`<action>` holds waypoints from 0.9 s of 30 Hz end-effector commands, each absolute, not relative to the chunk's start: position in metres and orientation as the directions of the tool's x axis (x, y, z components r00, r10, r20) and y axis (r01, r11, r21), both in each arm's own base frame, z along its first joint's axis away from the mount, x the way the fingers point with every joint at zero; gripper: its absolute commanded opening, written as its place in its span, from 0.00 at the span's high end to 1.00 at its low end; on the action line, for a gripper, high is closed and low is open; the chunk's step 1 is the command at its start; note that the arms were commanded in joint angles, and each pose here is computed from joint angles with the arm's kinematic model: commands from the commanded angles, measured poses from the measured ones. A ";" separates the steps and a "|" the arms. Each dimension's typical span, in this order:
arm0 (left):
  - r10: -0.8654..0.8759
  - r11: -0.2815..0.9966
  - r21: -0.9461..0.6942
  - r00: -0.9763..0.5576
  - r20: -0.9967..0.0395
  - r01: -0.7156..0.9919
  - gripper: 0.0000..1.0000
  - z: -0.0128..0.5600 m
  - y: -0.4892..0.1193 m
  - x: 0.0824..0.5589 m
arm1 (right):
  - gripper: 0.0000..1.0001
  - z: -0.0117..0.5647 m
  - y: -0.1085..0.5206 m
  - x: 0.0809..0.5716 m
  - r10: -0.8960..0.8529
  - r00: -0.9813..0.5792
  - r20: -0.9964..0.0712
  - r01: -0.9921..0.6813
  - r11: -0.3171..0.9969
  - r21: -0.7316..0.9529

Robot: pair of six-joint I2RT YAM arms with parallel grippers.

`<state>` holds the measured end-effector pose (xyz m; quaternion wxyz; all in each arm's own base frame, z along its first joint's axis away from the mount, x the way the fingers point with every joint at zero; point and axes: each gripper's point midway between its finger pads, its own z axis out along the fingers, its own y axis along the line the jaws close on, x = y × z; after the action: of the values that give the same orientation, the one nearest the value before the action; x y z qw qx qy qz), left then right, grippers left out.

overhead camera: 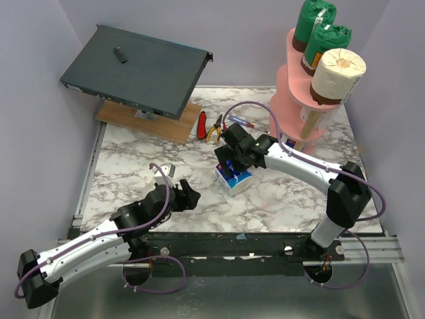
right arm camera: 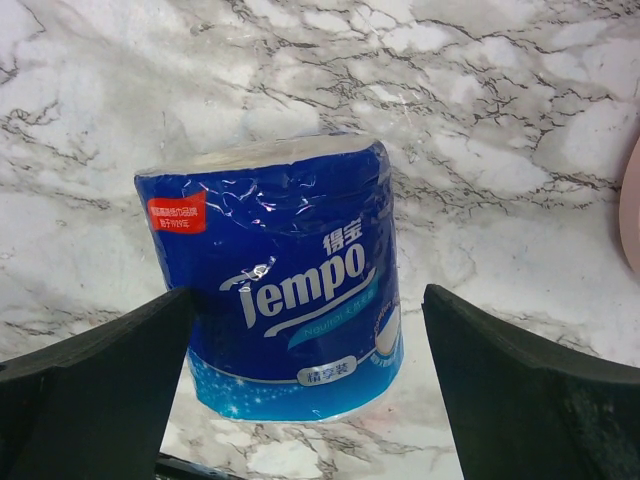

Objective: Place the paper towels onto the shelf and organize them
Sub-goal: Move the paper towel to the center of the board.

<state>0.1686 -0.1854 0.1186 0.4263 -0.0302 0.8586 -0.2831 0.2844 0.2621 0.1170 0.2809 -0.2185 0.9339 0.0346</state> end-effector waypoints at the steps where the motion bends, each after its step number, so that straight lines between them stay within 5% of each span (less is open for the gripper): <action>1: -0.313 0.821 -0.530 -0.609 -0.729 0.213 0.28 0.137 -0.190 0.174 | 0.00 0.111 0.265 0.282 -0.425 -0.733 -0.530 -0.462 0.884 -0.070; 11: -0.316 0.819 -0.536 -0.618 -0.719 0.205 0.28 0.132 -0.190 0.172 | 0.00 0.086 0.285 0.261 -0.424 -0.769 -0.478 -0.514 0.855 0.068; 18: -0.321 0.819 -0.537 -0.617 -0.719 0.201 0.28 0.131 -0.187 0.171 | 0.01 0.064 0.271 0.258 -0.440 -0.786 -0.435 -0.495 0.869 0.016; 27: -0.315 0.826 -0.527 -0.613 -0.725 0.199 0.28 0.133 -0.185 0.171 | 0.16 0.079 0.279 0.258 -0.357 -0.763 -0.539 -0.476 0.874 0.095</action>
<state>0.1690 -0.1857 0.1242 0.4322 -0.0314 0.8530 -0.2909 0.2711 0.2755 0.0875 0.2669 -0.2325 0.9315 0.0844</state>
